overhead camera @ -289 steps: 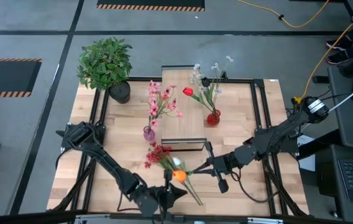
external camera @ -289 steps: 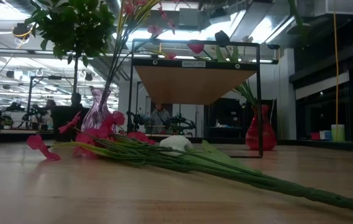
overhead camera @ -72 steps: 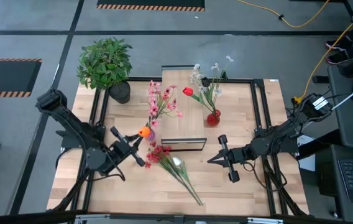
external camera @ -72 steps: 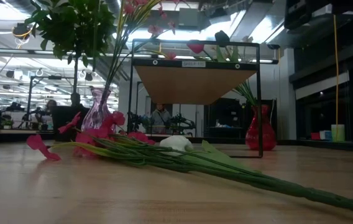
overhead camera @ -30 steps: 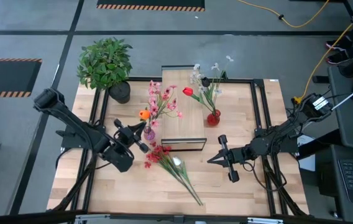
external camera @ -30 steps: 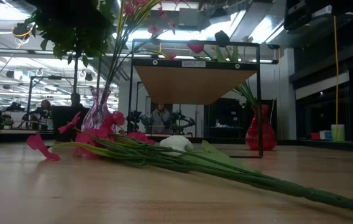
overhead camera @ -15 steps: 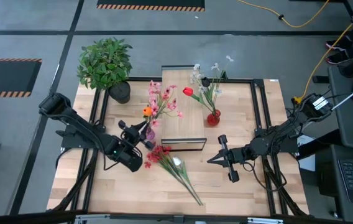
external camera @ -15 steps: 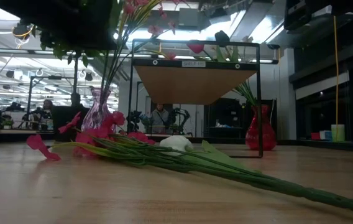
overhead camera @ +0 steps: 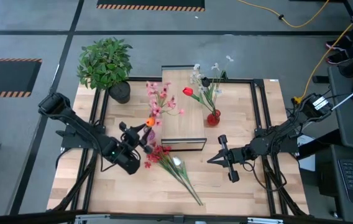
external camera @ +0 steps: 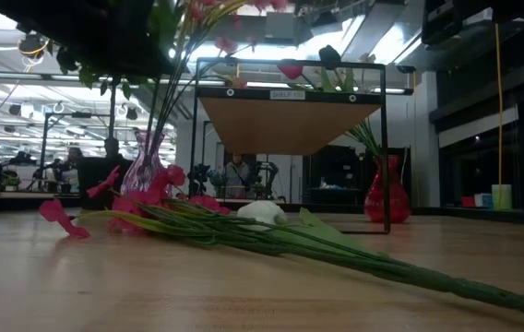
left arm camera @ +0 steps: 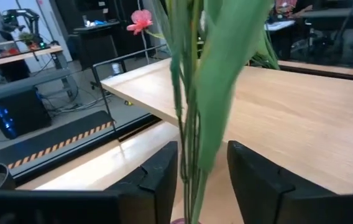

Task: Pick and place flowers into a vace then onto a shelf
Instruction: Put the red flowers into the violet vase

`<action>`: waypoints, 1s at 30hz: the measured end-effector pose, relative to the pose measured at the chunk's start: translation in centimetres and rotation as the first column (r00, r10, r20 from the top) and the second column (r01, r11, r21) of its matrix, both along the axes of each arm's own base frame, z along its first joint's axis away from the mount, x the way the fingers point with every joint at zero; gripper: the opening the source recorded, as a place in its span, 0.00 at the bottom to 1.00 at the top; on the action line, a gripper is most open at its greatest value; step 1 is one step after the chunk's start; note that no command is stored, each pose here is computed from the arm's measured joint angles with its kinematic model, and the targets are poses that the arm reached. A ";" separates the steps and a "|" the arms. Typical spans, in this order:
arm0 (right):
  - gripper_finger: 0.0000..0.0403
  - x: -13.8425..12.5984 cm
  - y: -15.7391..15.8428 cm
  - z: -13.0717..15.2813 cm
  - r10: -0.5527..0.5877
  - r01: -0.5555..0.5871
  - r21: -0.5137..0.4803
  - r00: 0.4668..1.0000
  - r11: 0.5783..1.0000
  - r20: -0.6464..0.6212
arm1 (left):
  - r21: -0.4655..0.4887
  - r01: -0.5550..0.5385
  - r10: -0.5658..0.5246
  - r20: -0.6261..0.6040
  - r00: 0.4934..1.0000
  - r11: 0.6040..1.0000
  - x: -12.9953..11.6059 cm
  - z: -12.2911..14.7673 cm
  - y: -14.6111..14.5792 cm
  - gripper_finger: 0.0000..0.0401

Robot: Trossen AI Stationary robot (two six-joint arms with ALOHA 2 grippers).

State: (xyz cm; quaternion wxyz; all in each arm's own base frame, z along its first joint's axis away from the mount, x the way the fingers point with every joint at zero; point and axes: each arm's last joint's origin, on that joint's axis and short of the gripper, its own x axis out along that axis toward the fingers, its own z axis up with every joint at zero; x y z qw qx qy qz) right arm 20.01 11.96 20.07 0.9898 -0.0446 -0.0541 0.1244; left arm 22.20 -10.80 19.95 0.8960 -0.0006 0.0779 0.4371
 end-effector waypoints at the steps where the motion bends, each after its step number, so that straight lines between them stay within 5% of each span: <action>1: 0.02 0.0 0.0 0.0 0.000 0.000 0.000 1.000 1.000 0.000 | 0.000 0.005 -0.005 -0.001 1.000 1.000 -0.1 0.0 -0.1 0.34; 14: 0.02 0.0 0.0 0.0 0.005 -0.004 0.046 1.000 0.999 -0.015 | 0.010 0.123 -0.123 0.021 0.992 0.992 -2.2 3.6 -1.6 0.35; 21: 0.02 0.5 0.3 0.7 0.011 -0.009 0.105 1.000 0.994 -0.018 | -0.020 0.291 -0.291 0.015 0.957 0.956 -3.4 5.9 -3.4 0.33; 30: 0.02 2.9 1.9 2.6 -0.001 0.008 0.025 0.962 1.000 -0.274 | -0.017 0.480 -0.480 0.027 0.877 0.877 -2.4 6.1 -6.8 0.20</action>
